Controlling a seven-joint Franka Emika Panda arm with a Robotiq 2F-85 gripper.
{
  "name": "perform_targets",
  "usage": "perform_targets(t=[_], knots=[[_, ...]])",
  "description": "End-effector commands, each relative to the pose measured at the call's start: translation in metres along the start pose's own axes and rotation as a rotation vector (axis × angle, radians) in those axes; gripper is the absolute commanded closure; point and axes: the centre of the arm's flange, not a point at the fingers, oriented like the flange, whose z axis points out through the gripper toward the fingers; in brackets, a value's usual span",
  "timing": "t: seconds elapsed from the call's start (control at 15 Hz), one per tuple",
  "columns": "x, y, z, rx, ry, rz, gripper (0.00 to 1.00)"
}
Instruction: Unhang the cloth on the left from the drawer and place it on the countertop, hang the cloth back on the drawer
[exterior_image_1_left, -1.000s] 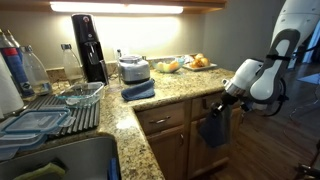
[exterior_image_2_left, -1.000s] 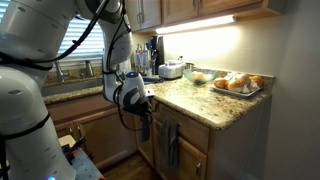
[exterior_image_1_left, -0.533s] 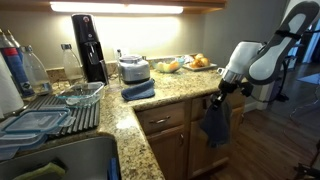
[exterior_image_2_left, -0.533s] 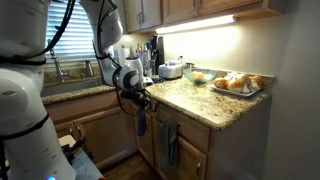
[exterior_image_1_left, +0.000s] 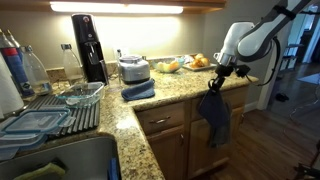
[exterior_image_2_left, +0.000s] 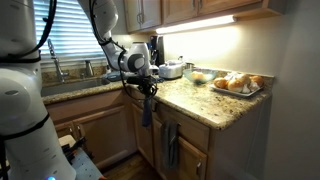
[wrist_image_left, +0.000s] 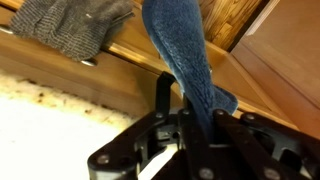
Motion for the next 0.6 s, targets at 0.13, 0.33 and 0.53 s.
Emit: perform_targets(t=[0.13,0.33,0.53], knots=[[0.044,0.031,-0.055,-0.061,0.018,0.045,0.96],[0.068,0.044,-0.075,-0.096,0.067,0.071,0.96],[0.089,0.058,-0.088,-0.147,0.129,0.110,0.96]])
